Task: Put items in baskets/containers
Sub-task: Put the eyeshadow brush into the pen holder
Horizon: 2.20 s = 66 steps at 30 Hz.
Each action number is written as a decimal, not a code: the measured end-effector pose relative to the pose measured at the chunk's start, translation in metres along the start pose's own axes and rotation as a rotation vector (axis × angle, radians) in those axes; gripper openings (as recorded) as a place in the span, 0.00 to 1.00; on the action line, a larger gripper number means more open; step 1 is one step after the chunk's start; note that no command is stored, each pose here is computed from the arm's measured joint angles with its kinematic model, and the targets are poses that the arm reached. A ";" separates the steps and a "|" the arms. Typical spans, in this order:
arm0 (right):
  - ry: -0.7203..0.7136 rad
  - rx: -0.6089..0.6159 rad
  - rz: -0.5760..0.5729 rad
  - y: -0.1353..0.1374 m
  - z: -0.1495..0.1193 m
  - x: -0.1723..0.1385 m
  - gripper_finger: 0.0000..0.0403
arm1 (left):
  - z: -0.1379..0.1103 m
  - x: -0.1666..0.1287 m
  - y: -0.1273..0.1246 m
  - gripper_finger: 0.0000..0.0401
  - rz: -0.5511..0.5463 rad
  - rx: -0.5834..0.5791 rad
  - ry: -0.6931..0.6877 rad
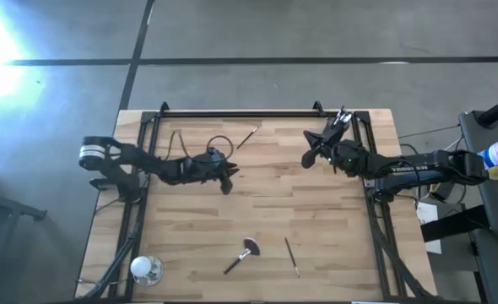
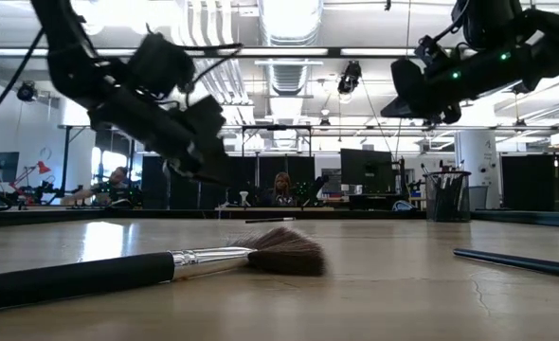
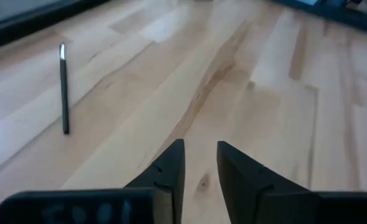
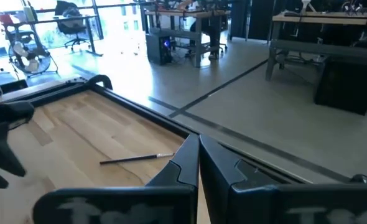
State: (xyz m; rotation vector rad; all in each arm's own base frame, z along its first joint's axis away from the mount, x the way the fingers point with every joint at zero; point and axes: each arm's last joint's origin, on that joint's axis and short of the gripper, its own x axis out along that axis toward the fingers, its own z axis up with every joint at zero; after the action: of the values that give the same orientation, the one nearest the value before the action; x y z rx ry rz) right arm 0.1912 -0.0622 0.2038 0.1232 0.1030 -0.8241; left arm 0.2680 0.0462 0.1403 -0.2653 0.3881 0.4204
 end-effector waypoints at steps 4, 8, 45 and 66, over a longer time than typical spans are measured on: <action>0.011 -0.007 -0.002 0.001 -0.003 0.003 0.02 | 0.005 0.016 -0.002 0.27 0.028 0.029 0.044; 0.013 -0.008 -0.001 0.002 -0.003 0.004 0.02 | 0.014 0.029 0.002 0.31 0.061 0.034 0.070; 0.021 -0.018 0.008 0.003 -0.004 0.005 0.02 | 0.002 0.072 0.089 0.02 0.282 0.064 0.451; 0.033 0.013 0.188 0.024 -0.013 0.004 0.02 | -0.003 -0.009 0.062 0.00 0.030 -0.036 0.221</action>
State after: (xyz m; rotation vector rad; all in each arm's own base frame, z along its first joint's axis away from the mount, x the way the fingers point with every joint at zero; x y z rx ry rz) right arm 0.2110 -0.0469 0.1917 0.1566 0.1153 -0.6354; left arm 0.2317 0.0969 0.1314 -0.3431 0.6016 0.4288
